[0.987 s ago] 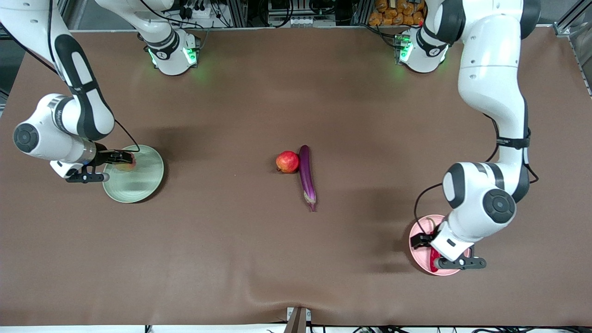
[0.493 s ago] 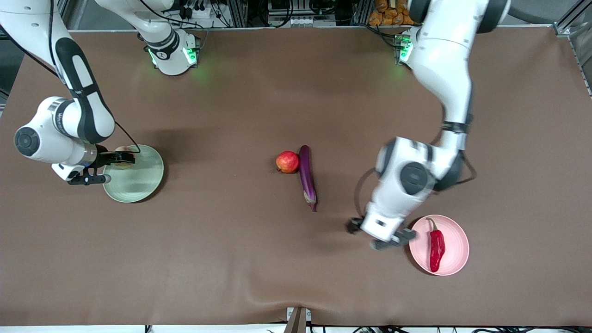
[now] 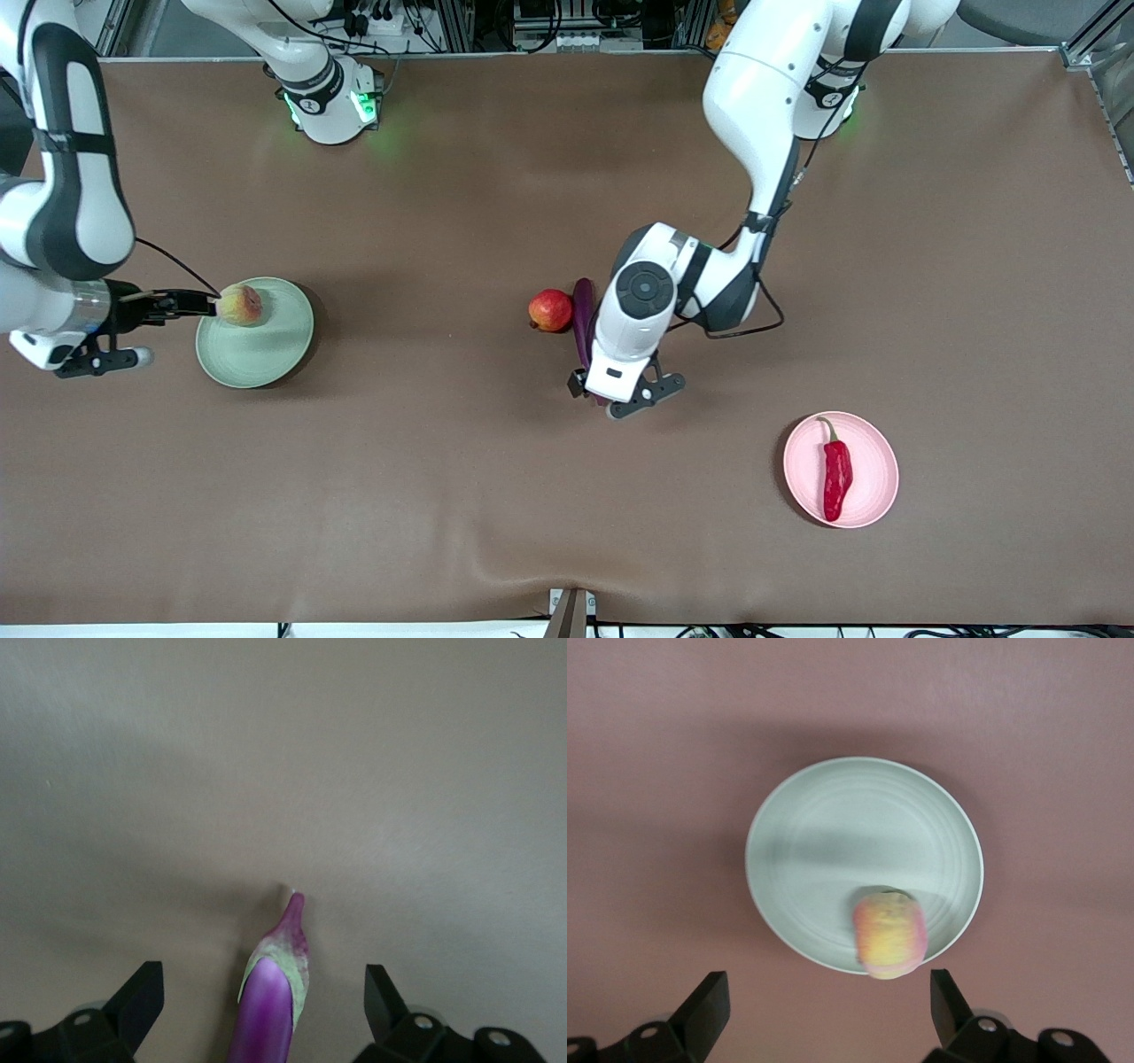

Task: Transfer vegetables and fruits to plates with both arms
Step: 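Grasp the purple eggplant with the left gripper while the right gripper reaches the pomegranate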

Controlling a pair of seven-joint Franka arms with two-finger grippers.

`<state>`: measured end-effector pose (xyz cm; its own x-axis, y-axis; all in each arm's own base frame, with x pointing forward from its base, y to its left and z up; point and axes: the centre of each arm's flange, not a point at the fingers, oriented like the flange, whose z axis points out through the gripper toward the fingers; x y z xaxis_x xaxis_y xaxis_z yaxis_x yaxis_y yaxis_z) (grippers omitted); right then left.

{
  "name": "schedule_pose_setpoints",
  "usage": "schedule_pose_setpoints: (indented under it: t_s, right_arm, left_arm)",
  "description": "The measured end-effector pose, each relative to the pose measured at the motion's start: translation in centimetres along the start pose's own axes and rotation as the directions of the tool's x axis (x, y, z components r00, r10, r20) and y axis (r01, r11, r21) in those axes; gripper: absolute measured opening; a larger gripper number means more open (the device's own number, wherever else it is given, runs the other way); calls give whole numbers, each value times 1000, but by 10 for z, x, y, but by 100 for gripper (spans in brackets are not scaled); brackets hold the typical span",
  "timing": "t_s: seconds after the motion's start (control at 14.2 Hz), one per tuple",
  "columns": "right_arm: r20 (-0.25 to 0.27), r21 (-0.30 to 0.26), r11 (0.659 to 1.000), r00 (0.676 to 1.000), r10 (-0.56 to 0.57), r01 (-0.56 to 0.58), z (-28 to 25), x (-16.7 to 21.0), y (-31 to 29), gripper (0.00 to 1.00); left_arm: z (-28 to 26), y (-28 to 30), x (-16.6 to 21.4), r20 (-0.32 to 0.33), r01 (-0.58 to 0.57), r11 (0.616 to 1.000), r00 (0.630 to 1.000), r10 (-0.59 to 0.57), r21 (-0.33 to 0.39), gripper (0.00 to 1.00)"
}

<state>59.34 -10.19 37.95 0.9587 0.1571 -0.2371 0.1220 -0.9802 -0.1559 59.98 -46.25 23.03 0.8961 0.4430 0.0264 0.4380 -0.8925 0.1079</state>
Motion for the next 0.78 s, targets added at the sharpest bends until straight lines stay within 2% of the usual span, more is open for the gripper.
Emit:
schedule_pose_setpoints:
  t_s: [0.14,0.28,0.56,0.63,0.7,0.78]
  right_arm:
    - [4,45,999,1000,-8,8,-31,3,-21,100]
    - [14,96,995,999,33,-34,-59,4,-44,100]
    - [65,275,961,998,22,-39,-89,-5,-84,100]
    - [68,292,956,998,15,-35,-98,-7,-95,100]
    - [70,295,955,997,20,-40,-106,-10,-109,100]
    - [76,288,956,996,44,-64,-113,-11,-128,100]
  left_arm:
    - [17,2,-11,4,-3,1000,1000,3,13,100]
    - [30,7,-31,9,-4,1000,1000,4,26,100]
    - [45,14,-60,17,-10,999,1000,10,44,100]
    - [47,14,-62,18,-14,999,1000,13,47,95]
    - [48,14,-64,19,-15,999,1000,14,51,94]
    - [49,14,-65,23,-16,998,1000,15,55,89]
